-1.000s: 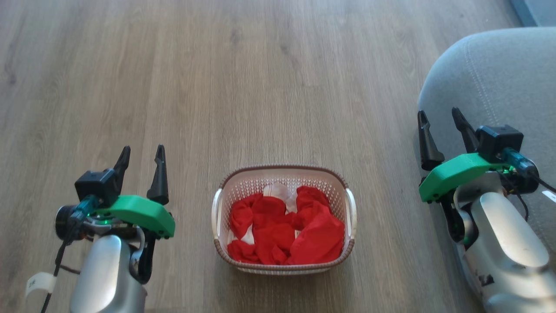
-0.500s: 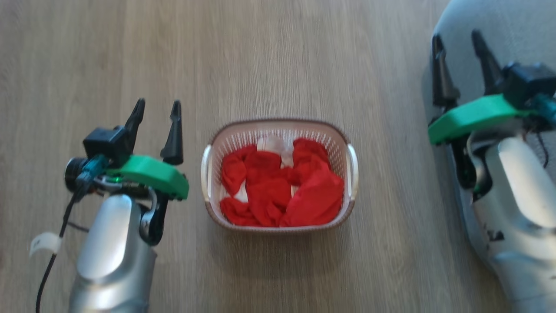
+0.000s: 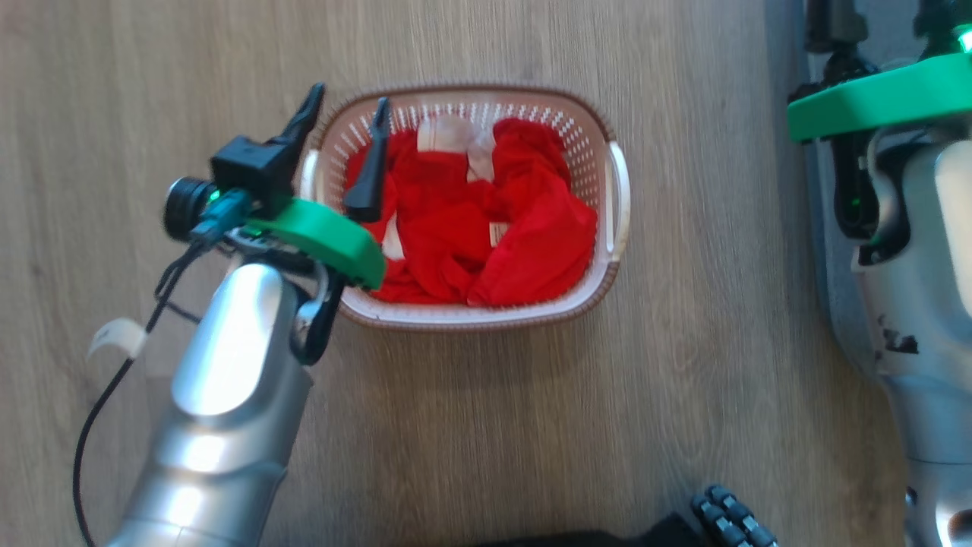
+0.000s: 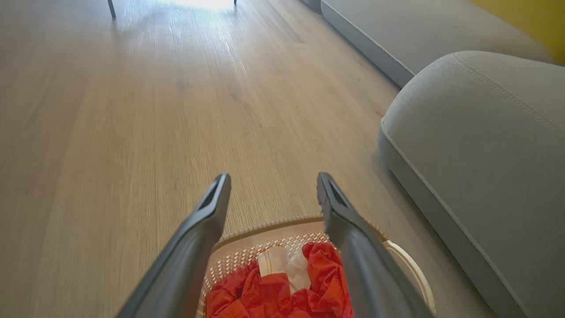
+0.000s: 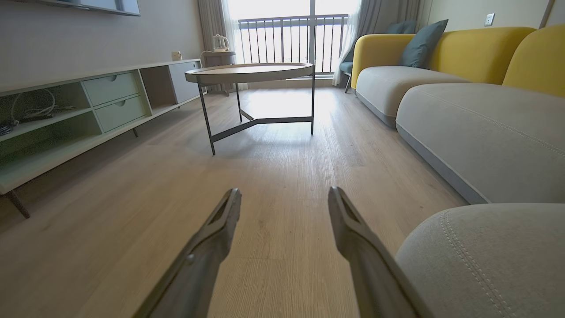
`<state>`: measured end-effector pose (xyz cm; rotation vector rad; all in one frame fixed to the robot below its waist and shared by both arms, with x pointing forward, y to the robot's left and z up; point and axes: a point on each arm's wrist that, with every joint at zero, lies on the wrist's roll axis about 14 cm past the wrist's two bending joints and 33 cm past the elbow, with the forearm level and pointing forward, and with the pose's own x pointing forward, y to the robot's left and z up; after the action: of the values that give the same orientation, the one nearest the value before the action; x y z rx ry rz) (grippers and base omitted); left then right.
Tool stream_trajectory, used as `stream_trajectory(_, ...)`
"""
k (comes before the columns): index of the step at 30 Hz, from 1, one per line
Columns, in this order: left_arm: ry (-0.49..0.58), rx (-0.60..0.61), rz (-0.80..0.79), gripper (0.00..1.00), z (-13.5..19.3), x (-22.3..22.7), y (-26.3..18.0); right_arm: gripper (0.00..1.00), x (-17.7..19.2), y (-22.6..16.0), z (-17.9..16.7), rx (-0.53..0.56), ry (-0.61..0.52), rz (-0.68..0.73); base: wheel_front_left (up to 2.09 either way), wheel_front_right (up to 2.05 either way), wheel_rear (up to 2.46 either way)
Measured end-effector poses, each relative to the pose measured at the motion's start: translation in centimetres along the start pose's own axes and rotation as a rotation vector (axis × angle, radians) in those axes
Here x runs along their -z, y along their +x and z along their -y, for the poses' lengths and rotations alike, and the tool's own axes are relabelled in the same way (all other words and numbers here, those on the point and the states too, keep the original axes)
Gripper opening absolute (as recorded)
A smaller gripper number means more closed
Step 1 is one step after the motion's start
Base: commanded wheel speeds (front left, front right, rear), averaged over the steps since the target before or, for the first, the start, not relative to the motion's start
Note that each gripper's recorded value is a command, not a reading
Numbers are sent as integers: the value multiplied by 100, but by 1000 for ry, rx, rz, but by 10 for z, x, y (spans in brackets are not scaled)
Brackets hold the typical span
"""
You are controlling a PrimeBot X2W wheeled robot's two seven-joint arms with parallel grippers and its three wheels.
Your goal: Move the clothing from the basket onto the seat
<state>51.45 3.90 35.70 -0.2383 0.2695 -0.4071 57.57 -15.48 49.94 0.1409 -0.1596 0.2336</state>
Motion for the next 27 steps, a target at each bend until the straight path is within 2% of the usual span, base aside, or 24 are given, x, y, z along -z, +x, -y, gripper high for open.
stream_trajectory(16, -6, 290, -269, 100, 65, 125, 40, 100, 82, 7, 20, 23, 0, -91, 0, 0, 0)
stream_trajectory(27, 12, 435, -455, 100, 93, 198, 38, 100, 107, 4, 32, 55, 2, -119, 0, 0, 0)
